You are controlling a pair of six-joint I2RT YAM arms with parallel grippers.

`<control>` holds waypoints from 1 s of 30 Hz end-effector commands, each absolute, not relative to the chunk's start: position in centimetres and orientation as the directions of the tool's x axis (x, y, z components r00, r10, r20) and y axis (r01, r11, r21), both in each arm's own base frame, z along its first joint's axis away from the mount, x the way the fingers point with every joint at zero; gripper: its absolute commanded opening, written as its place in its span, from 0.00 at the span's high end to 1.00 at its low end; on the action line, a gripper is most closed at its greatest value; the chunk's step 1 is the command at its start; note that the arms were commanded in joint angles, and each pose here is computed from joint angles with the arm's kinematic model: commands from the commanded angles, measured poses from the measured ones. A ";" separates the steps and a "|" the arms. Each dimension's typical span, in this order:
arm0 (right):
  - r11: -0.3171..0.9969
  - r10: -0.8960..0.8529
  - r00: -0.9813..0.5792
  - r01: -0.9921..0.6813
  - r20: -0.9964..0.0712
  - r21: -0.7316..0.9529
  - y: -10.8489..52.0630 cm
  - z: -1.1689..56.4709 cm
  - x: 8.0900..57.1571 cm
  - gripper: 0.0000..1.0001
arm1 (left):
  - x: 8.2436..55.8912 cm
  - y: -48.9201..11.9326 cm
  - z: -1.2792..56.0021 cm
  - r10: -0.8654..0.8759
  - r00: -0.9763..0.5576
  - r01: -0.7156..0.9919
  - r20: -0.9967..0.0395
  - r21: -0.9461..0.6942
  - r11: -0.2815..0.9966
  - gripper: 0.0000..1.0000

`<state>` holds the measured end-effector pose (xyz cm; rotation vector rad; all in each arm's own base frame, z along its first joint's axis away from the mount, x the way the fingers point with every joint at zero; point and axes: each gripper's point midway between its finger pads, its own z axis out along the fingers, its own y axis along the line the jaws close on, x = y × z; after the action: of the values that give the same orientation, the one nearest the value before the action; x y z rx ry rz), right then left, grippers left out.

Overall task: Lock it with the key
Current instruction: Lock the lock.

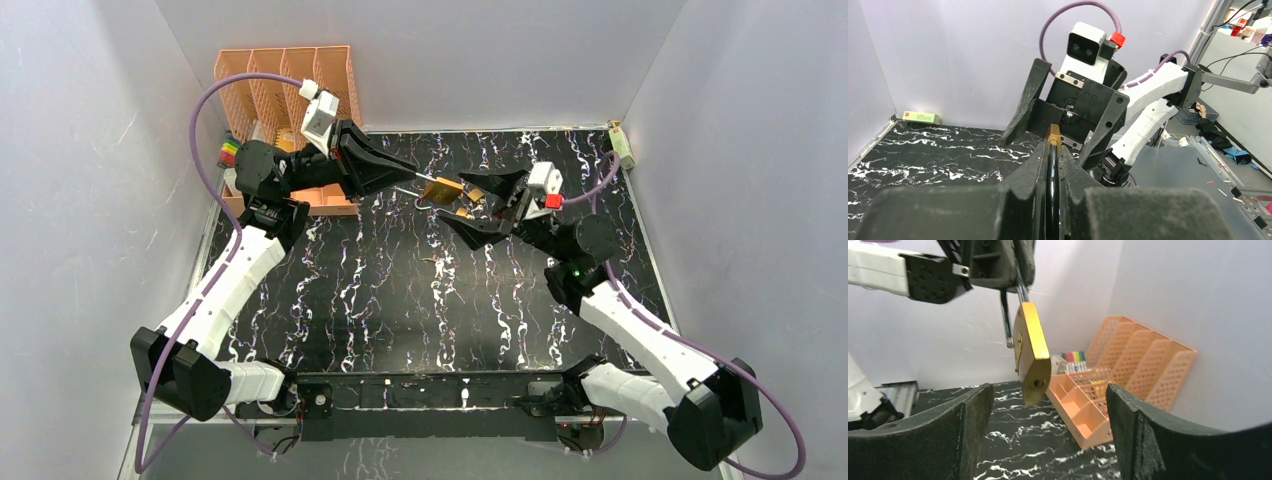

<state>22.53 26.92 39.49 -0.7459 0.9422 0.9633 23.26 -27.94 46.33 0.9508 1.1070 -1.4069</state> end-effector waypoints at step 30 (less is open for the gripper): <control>-0.013 0.534 0.120 -0.989 -0.837 -0.150 31.4 46.4 18.7 0.41 | 21.7 -26.9 49.6 -0.355 0.003 1.000 -0.935 0.000 0.007 1.00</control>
<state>20.02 32.51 42.50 -0.8900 0.8060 1.4181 22.91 -27.86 46.43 0.9494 1.0700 -1.4189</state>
